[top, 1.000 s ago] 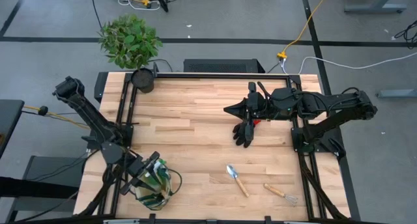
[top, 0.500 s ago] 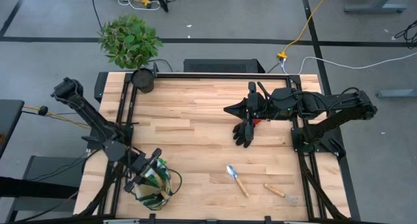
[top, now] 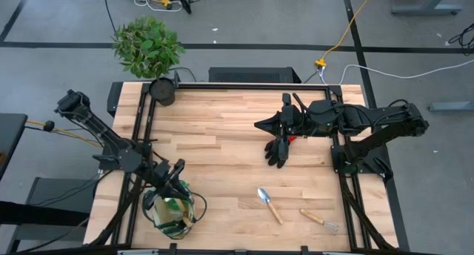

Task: Pick & Place Garden tools in Gardening bag
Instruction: Put the trowel into the gardening bag

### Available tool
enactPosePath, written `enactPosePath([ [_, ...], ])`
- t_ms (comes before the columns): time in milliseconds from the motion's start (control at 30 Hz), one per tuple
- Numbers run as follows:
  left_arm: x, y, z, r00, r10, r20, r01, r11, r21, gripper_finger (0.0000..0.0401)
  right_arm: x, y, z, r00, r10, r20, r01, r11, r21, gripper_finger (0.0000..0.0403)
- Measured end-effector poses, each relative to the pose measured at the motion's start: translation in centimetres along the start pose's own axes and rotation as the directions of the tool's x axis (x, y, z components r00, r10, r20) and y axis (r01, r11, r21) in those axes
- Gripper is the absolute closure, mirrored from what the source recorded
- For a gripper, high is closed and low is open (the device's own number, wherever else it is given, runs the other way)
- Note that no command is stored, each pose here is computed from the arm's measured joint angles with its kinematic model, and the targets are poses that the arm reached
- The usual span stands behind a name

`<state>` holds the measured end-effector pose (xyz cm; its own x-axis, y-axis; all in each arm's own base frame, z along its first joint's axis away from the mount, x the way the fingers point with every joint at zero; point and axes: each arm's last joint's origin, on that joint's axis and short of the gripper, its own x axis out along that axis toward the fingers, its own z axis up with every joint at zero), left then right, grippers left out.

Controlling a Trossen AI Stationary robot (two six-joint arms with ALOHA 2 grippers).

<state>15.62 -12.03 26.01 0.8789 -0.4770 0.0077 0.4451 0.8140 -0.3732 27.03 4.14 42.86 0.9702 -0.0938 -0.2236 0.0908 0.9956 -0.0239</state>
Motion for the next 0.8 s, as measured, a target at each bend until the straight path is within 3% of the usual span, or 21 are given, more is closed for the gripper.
enactPosePath([
  [300,0.1,0.5,0.2,1.000,0.027,0.010,-0.026,0.999,-0.027,0.0395,0.0,0.0,0.0,1.000,0.001,0.000,-0.001,0.999,-0.051,0.0403],
  [700,0.2,1.9,0.9,0.994,0.100,0.041,-0.099,0.995,-0.029,0.0397,-0.5,-0.1,0.1,1.000,0.001,0.000,-0.001,0.999,-0.051,0.0403],
  [800,0.4,2.0,2.0,0.991,0.117,0.063,-0.117,0.993,-0.007,0.0397,-1.2,-0.3,0.2,1.000,0.001,-0.005,-0.001,0.999,-0.052,0.0403],
])
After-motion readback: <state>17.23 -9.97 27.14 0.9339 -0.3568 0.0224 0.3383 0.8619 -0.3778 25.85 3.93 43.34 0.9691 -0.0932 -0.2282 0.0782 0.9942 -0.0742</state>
